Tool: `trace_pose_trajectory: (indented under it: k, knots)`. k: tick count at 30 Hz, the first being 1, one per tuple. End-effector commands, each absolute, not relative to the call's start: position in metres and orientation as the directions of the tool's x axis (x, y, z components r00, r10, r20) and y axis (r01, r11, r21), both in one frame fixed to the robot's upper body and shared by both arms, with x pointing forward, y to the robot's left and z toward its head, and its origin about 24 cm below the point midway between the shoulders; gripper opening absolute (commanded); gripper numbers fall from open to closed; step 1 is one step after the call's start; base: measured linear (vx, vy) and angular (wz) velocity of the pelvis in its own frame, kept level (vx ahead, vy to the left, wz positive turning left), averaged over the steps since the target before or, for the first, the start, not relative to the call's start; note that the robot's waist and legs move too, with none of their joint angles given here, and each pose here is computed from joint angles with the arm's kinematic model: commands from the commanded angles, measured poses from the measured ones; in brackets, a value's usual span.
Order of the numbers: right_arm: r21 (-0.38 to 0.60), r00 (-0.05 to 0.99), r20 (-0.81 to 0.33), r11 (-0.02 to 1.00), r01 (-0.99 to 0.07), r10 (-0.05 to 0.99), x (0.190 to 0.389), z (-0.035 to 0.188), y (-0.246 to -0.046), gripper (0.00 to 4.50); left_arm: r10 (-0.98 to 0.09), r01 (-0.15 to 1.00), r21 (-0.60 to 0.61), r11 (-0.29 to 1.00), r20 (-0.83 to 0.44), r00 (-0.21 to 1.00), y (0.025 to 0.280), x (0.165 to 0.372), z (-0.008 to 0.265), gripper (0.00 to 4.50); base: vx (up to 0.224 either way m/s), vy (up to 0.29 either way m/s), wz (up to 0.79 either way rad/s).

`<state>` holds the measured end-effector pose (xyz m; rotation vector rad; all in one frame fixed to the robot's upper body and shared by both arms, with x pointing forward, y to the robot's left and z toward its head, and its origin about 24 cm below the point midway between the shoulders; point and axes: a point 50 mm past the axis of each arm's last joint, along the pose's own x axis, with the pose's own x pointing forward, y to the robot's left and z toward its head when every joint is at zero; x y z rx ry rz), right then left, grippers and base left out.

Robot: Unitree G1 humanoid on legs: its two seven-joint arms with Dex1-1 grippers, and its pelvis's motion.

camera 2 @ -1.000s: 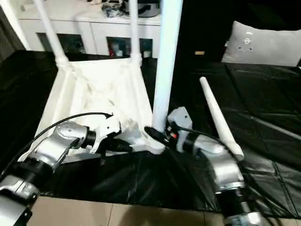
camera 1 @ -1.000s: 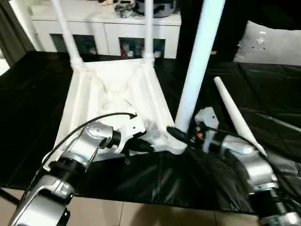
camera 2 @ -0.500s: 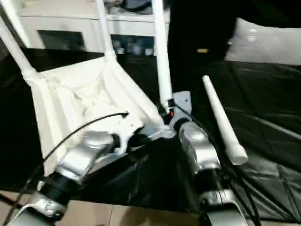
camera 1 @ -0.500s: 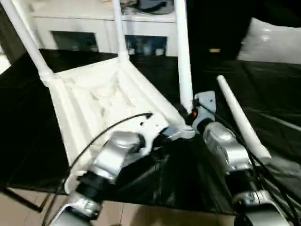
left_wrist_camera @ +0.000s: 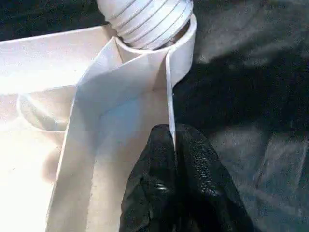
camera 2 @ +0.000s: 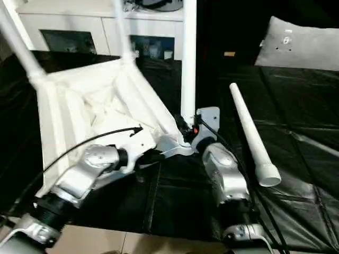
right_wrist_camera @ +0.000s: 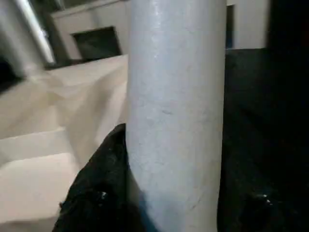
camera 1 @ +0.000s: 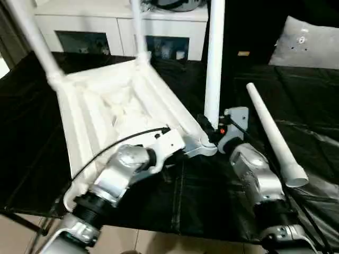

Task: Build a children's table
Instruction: Insert table leg to table base

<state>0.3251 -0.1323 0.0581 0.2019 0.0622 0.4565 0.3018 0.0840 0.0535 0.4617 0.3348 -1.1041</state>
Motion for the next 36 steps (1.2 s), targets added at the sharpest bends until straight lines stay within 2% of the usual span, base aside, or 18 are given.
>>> trace_pose_trajectory:
  k: [1, 2, 3, 5, 9, 11, 13, 15, 16, 19, 23, 24, 27, 28, 29, 30, 36]
  knots:
    - [0.207, 0.896, 0.052, 0.873, -0.443, 0.442, 0.325, 0.071, -0.143, 1.90, -0.780, 0.916, 0.154, 0.372, -0.483, 0.398, 0.091, 0.300, 0.051, 0.53, 0.000, 0.000, 0.00]
    - [0.203, 0.883, 0.072, 0.860, -0.467, 0.463, 0.324, 0.075, -0.144, 1.90, -0.794, 0.922, 0.134, 0.364, -0.472, 0.383, 0.093, 0.300, 0.053, 0.60, 0.000, 0.000, 0.00]
    - [0.167, 0.872, 0.103, 0.856, -0.490, 0.479, 0.323, 0.081, -0.147, 1.90, -0.822, 0.934, 0.118, 0.339, -0.445, 0.354, 0.093, 0.298, 0.059, 0.89, 0.000, 0.000, 0.00]
    - [0.138, 0.868, 0.120, 0.858, -0.495, 0.482, 0.323, 0.084, -0.148, 1.90, -0.834, 0.935, 0.122, 0.332, -0.424, 0.352, 0.093, 0.298, 0.063, 0.96, 0.000, 0.000, 0.00]
    - [0.138, 0.860, 0.090, 0.848, -0.511, 0.503, 0.322, 0.089, -0.150, 1.90, -0.875, 0.935, 0.090, 0.344, -0.329, 0.354, 0.093, 0.303, 0.080, 1.35, 0.000, 0.000, 0.00]
    - [0.132, 0.838, 0.096, 0.828, -0.545, 0.537, 0.320, 0.091, -0.147, 1.90, -0.862, 0.907, 0.082, 0.413, -0.286, 0.418, 0.095, 0.313, 0.091, 1.37, 0.000, 0.000, 0.00]
    - [0.121, 0.791, 0.107, 0.782, -0.611, 0.602, 0.314, 0.093, -0.141, 1.90, -0.776, 0.806, 0.093, 0.584, -0.226, 0.589, 0.101, 0.338, 0.110, 1.37, 0.000, 0.000, 0.00]
    - [0.118, 0.779, 0.109, 0.770, -0.627, 0.617, 0.313, 0.093, -0.139, 1.90, -0.732, 0.759, 0.104, 0.642, -0.211, 0.648, 0.103, 0.347, 0.115, 1.37, 0.000, 0.000, 0.00]
    - [0.115, 0.763, 0.108, 0.754, -0.646, 0.637, 0.311, 0.092, -0.135, 1.90, -0.666, 0.689, 0.112, 0.716, -0.185, 0.722, 0.105, 0.358, 0.123, 1.37, 0.000, 0.000, 0.00]
    - [0.102, 0.729, 0.098, 0.722, -0.685, 0.678, 0.306, 0.090, -0.126, 1.90, -0.594, 0.607, 0.121, 0.785, -0.130, 0.794, 0.104, 0.371, 0.138, 1.37, 0.000, 0.000, 0.00]
    - [0.097, 0.715, 0.084, 0.709, -0.699, 0.694, 0.303, 0.087, -0.122, 1.90, -0.631, 0.638, 0.119, 0.761, -0.091, 0.770, 0.092, 0.371, 0.147, 1.37, 0.000, 0.000, 0.00]
    - [0.087, 0.713, 0.069, 0.708, -0.701, 0.698, 0.302, 0.085, -0.121, 1.90, -0.709, 0.711, 0.108, 0.695, -0.064, 0.702, 0.074, 0.363, 0.154, 1.37, 0.000, 0.000, 0.00]
    - [0.081, 0.710, 0.060, 0.705, -0.704, 0.702, 0.301, 0.084, -0.120, 1.90, -0.754, 0.755, 0.107, 0.648, -0.052, 0.655, 0.061, 0.356, 0.157, 1.37, 0.000, 0.000, 0.00]
    - [0.077, 0.714, 0.051, 0.710, -0.700, 0.699, 0.301, 0.083, -0.120, 1.90, -0.807, 0.805, 0.109, 0.584, -0.030, 0.590, 0.048, 0.347, 0.161, 1.37, 0.000, 0.000, 0.00]
    - [0.077, 0.714, 0.051, 0.710, -0.700, 0.699, 0.301, 0.083, -0.120, 1.90, -0.807, 0.805, 0.109, 0.584, -0.030, 0.590, 0.048, 0.347, 0.161, 1.37, 0.000, 0.000, 0.00]
    - [0.067, 0.734, 0.033, 0.731, -0.679, 0.679, 0.304, 0.082, -0.123, 1.90, -0.867, 0.862, 0.108, 0.495, 0.004, 0.497, 0.034, 0.334, 0.168, 1.37, 0.000, 0.000, 0.00]
    - [0.054, 0.749, 0.018, 0.747, -0.663, 0.663, 0.308, 0.082, -0.126, 1.90, -0.898, 0.894, 0.096, 0.438, 0.015, 0.439, 0.025, 0.324, 0.173, 1.37, 0.000, 0.000, 0.00]
